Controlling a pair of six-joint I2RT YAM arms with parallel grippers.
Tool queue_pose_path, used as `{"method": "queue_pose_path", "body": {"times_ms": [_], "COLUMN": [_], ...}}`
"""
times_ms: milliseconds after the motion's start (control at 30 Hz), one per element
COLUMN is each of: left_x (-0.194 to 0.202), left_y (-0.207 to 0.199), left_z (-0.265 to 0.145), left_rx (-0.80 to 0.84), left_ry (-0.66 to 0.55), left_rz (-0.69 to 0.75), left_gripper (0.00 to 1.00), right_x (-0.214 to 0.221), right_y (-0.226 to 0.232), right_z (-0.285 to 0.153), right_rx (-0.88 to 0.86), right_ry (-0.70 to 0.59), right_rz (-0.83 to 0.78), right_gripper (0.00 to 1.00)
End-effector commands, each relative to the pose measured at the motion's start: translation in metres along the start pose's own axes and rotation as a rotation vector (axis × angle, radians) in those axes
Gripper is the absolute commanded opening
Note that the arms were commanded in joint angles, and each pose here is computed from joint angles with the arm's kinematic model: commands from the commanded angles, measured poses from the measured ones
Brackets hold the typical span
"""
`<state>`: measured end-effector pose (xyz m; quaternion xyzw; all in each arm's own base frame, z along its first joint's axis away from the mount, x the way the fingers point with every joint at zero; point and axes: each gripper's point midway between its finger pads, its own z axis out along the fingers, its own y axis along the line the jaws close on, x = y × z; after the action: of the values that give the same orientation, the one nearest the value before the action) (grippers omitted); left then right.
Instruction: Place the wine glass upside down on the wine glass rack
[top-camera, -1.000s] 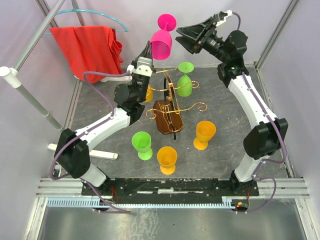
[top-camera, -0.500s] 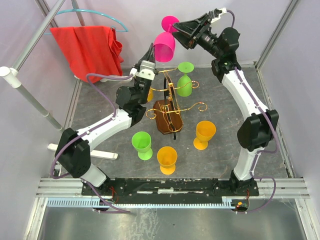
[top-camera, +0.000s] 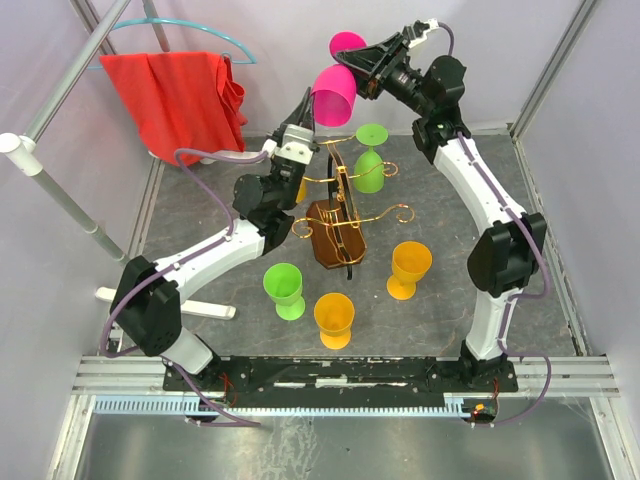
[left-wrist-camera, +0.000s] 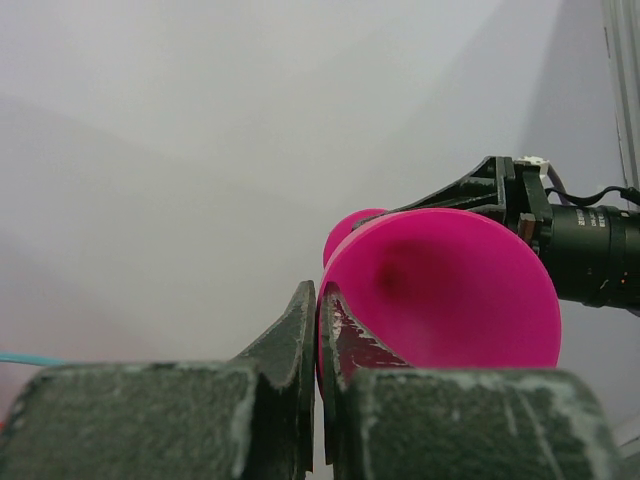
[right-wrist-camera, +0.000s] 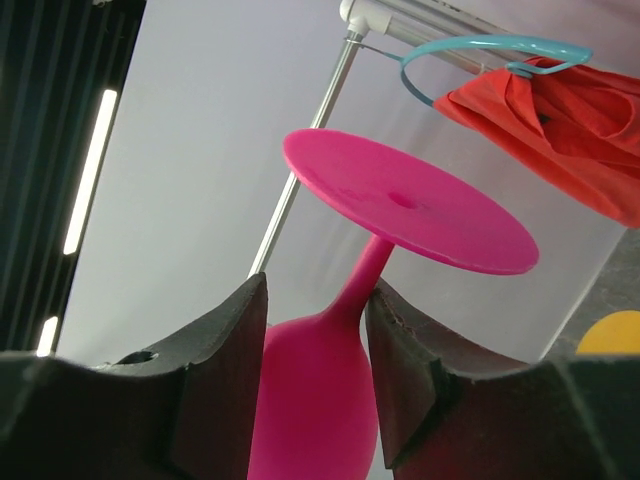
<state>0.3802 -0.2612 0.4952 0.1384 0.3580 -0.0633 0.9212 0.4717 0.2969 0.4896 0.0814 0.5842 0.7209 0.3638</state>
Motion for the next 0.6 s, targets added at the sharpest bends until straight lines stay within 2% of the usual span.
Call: {"method": "queue_pose_path", "body": {"times_ms": [0, 100, 200, 567], "left_x": [-0.031, -0.027, -0.024, -0.014], "left_y": [0.008, 0.006, 0.003, -0.021], "left_z": [0.008, 0.008, 0.009, 0.004], "left_rx": [-0.033, -0.035, -0.032, 0.003], "left_ry": [-0.107, -0.101, -0.094, -0.067], "left_rz": [-0.024, -0.026, -0.026, -0.073], "left_gripper": [0.03, 0.03, 0.04, 0.04], "right_x": [0.004, 0.005, 0.006, 0.004], "right_y": [0.034, 0.036, 0.037, 0.039], "right_z": [0.004, 0.003, 0.003, 0.008], "right_rx": [-0.099, -0.107, -0.109, -0.109], "right_ry": [0.022, 0.029, 0.030, 0.026], "right_rz": [-0.033, -0.033, -0.039, -0.065], "right_gripper": [0.47, 0.34, 0.27, 0.25]}}
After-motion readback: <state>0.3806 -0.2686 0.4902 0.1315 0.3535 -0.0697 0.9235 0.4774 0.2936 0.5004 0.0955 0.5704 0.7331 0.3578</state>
